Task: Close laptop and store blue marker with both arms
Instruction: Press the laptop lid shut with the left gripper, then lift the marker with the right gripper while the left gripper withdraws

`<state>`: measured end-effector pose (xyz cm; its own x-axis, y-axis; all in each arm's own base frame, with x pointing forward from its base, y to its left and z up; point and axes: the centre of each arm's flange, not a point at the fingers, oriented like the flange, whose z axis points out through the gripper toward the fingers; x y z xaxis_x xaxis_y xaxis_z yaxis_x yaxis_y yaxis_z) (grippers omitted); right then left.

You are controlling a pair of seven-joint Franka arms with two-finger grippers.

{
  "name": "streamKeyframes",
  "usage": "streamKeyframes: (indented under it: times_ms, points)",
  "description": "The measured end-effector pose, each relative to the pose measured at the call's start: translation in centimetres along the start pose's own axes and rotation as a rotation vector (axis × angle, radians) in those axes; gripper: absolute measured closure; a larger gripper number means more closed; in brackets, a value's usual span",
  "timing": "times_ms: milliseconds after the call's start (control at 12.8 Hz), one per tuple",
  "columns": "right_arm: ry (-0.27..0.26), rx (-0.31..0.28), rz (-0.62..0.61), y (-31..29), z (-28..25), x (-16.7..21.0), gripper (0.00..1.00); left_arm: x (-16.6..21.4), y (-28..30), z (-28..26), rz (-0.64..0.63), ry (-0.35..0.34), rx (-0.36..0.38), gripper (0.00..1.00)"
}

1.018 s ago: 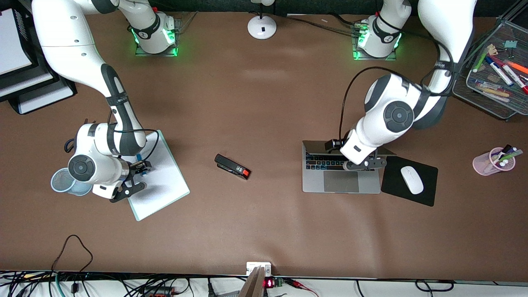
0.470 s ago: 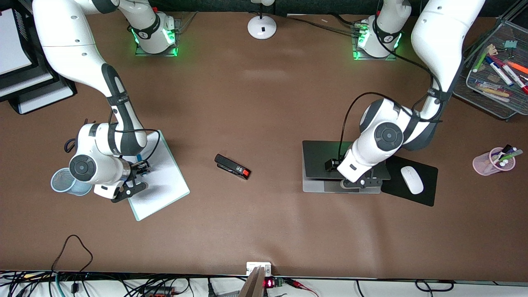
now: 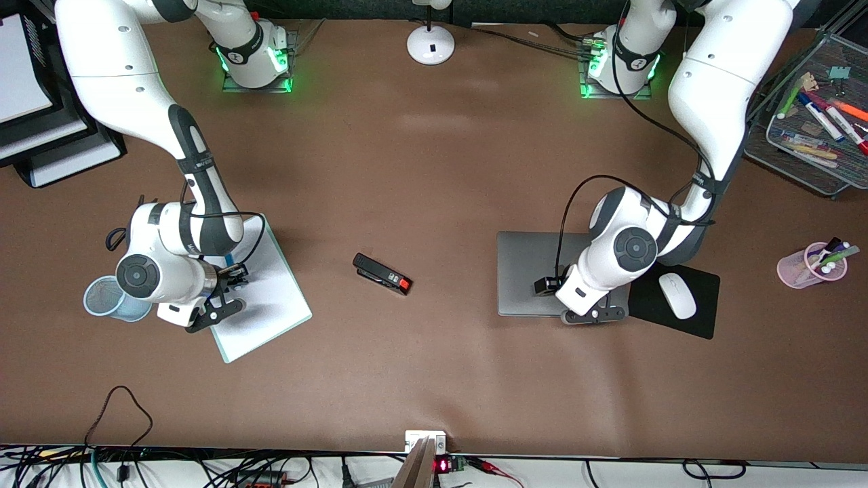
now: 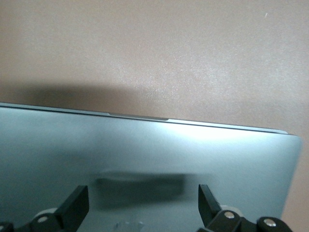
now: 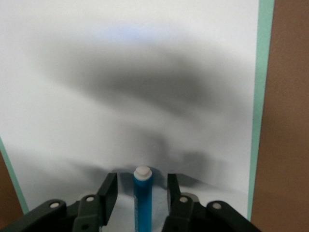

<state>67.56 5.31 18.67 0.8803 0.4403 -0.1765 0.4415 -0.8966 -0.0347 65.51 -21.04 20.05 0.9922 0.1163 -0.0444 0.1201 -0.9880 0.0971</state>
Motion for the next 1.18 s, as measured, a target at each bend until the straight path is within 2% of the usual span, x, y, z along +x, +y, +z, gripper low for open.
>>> streamKeyframes:
  times_ms: [313, 392, 470, 548, 862, 1175]
  points:
    - [0.000, 0.000, 0.000, 0.0, 0.0, 0.0, 0.66, 1.1, 0.2, -0.4, -0.005, 0.017, -0.007, 0.00]
    - [0.000, 0.001, 0.001, 0.0, 0.0, 0.0, 0.74, 1.8, -0.2, -1.6, -0.014, 0.024, -0.003, 0.00]
    - [0.000, 0.001, 0.001, 0.0, 0.0, 0.0, 0.74, 2.5, -0.6, -3.3, -0.023, 0.023, 0.007, 0.00]
    - [0.000, 0.001, 0.001, 0.0, 0.0, 0.0, 0.83, 3.1, -1.1, -5.6, -0.032, 0.026, 0.017, 0.00]
    - [0.001, 0.001, 0.002, 0.0, 0.0, 0.0, 0.83, 3.7, -3.6, -15.8, -0.072, 0.082, 0.046, 0.00]
    - [0.006, -0.001, 0.003, 0.1, -0.3, 0.1, 0.83, 1.4, -5.3, -24.6, -0.097, 0.086, 0.099, 0.00]
